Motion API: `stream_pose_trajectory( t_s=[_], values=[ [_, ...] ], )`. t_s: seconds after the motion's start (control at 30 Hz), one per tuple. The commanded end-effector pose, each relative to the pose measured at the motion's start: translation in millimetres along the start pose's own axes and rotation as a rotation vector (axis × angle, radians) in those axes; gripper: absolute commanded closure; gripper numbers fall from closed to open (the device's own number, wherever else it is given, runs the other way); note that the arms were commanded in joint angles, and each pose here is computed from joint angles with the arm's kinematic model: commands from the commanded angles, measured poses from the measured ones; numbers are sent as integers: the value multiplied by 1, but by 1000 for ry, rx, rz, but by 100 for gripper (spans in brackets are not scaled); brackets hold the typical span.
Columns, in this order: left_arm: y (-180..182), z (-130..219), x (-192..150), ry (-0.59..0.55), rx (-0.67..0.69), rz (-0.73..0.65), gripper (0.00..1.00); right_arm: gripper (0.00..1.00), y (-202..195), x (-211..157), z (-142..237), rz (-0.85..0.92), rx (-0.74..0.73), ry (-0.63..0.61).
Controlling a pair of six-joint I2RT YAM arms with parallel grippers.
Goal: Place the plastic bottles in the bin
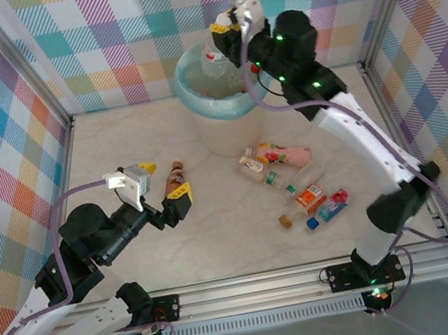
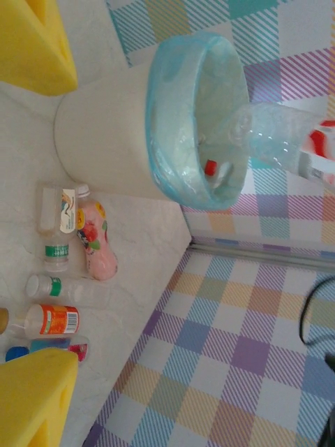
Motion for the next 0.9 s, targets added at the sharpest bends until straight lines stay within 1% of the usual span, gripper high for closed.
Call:
stream_pose_trajectory(
  t_s=[0.0, 0.23, 0.37, 0.43, 0.5, 0.6, 0.73, 0.87],
  values=[
    [3, -2, -6, 24, 27, 18, 7, 72, -10, -17, -20, 119, -88, 92],
    [4, -4, -10, 27, 28, 45, 7, 68, 1, -79, -56, 131, -54, 283],
    [5, -5, -13, 37, 32, 46, 8, 66, -2, -114, -65, 112, -60, 388],
    [5, -5, -13, 41, 32, 50, 8, 65, -3, -133, -68, 74, -49, 432],
    [5, -6, -15, 47, 33, 53, 8, 65, -2, -144, -68, 33, -25, 461],
    [5, -6, -16, 53, 37, 53, 8, 65, 1, -151, -68, -36, 11, 467],
    [5, -5, -15, 55, 38, 54, 8, 66, 4, -137, -66, -96, 62, 402],
    [5, -4, -15, 51, 37, 59, 8, 65, 3, -126, -69, -106, 80, 359]
  ],
)
Point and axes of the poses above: each hand's point on the last joint's axis, 136 mm out from that joint toward the fingers, its own z axis back along the fingers, its own y axis along the line the jaws close on, x = y × z, the point moved 7 cm from there along z, back along the fingers, and after that the axes turned 13 degrees about z, right-handed, at the moved point
